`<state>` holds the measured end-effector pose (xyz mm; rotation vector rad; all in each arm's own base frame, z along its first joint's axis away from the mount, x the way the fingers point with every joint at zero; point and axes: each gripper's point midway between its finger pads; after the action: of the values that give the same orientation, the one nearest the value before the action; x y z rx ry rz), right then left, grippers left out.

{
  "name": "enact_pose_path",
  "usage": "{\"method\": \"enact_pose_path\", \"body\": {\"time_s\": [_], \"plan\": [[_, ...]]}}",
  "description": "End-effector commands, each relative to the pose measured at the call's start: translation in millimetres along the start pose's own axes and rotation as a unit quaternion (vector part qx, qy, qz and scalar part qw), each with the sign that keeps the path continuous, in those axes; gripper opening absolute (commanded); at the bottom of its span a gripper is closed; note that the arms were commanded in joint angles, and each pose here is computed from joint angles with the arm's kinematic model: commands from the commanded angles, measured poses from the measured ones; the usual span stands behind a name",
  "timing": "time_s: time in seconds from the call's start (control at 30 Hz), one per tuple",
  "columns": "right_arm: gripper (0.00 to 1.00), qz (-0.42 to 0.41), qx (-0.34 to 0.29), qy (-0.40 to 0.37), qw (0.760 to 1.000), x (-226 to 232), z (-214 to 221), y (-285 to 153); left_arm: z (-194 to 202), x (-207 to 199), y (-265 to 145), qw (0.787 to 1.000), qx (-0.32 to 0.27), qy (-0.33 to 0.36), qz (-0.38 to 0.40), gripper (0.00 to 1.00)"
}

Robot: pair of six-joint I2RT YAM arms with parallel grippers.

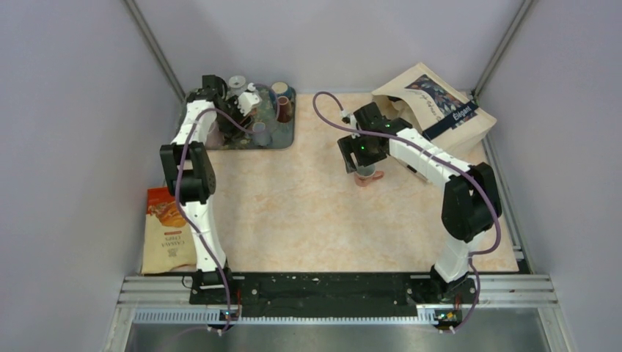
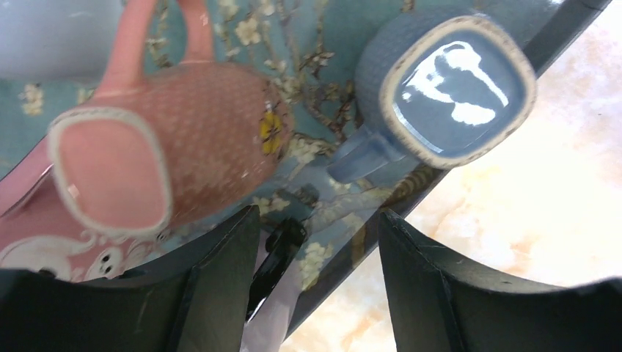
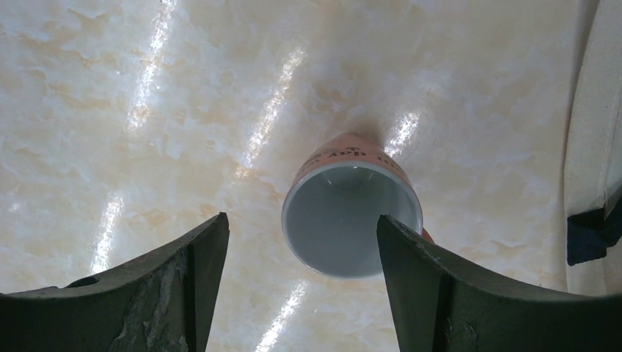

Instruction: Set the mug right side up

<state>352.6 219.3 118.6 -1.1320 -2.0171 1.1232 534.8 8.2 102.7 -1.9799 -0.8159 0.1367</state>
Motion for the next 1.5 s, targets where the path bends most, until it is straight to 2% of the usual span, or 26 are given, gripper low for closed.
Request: {"method": "enact_pose_path", "body": {"time_s": [0.0, 0.17, 0.4, 0.53, 0.67, 0.77, 0.93, 1.0, 1.07, 1.13, 1.27, 1.37, 1.47], "plan": [[0.74, -0.003, -0.022, -0.012, 1.000, 3.3, -5.4, -15.4, -9.1, -10.6, 5.4, 0.999, -0.018, 0.019, 0.027, 0.65], [0.74, -0.003, -0.018, -0.013, 1.000, 3.4, -3.2, -14.2, -7.9, -33.2, 10.4, 0.998, -0.023, 0.017, 0.058, 0.61], [0.74, -0.008, -0.013, -0.013, 1.000, 4.9, -0.4, -10.7, -19.3, -70.9, -3.6, 0.993, -0.054, 0.023, 0.106, 0.59], [0.74, -0.011, -0.013, -0.012, 1.000, 5.8, 1.2, -10.3, -19.2, -70.8, -5.6, 0.993, -0.053, 0.015, 0.100, 0.59], [0.74, -0.013, -0.012, -0.010, 1.000, 6.5, 3.0, -8.3, -28.1, -54.4, 4.8, 0.997, -0.048, -0.040, 0.053, 0.63], [0.74, -0.015, -0.013, -0.009, 1.000, 7.5, 2.9, -8.7, -27.5, -55.8, 11.0, 0.996, -0.041, -0.062, 0.052, 0.62], [0.74, -0.012, -0.018, -0.009, 1.000, 6.1, 2.9, -12.9, -8.9, -47.8, 26.4, 0.996, -0.007, -0.083, 0.026, 0.43], [0.74, -0.011, -0.020, -0.009, 1.000, 6.0, 2.5, -14.3, -15.6, -57.9, 33.4, 0.996, -0.007, -0.079, 0.036, 0.39], [0.75, -0.011, -0.025, -0.006, 1.000, 6.1, 1.2, -16.6, -19.2, -63.6, 35.6, 0.995, -0.012, -0.083, 0.044, 0.26], [0.75, -0.013, -0.037, -0.003, 0.999, 7.4, -2.2, -19.4, -24.6, -69.5, 34.9, 0.993, -0.026, -0.096, 0.056, 0.03], [0.75, -0.021, -0.064, 0.006, 0.998, 11.5, -12.1, -28.7, -30.9, -78.6, 34.1, 0.988, -0.045, -0.128, 0.069, 0.00], [0.75, -0.024, -0.098, 0.017, 0.995, 13.6, -24.1, -42.9, -40.5, -72.5, 23.9, 0.980, -0.052, -0.188, 0.048, 0.00], [0.83, -0.043, -0.148, 0.036, 0.987, 21.5, -41.0, -56.4, -62.4, -65.4, 4.9, 0.963, -0.085, -0.252, 0.034, 0.00]]}}
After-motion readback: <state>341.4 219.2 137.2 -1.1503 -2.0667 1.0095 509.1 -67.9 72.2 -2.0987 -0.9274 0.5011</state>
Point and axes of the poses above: each gripper's point midway between its finger pads, its own y axis out along the fingers, its own x axis along the line the jaws close on, z = x × y, and after that the axes turned 1 degree about -y, right-handed
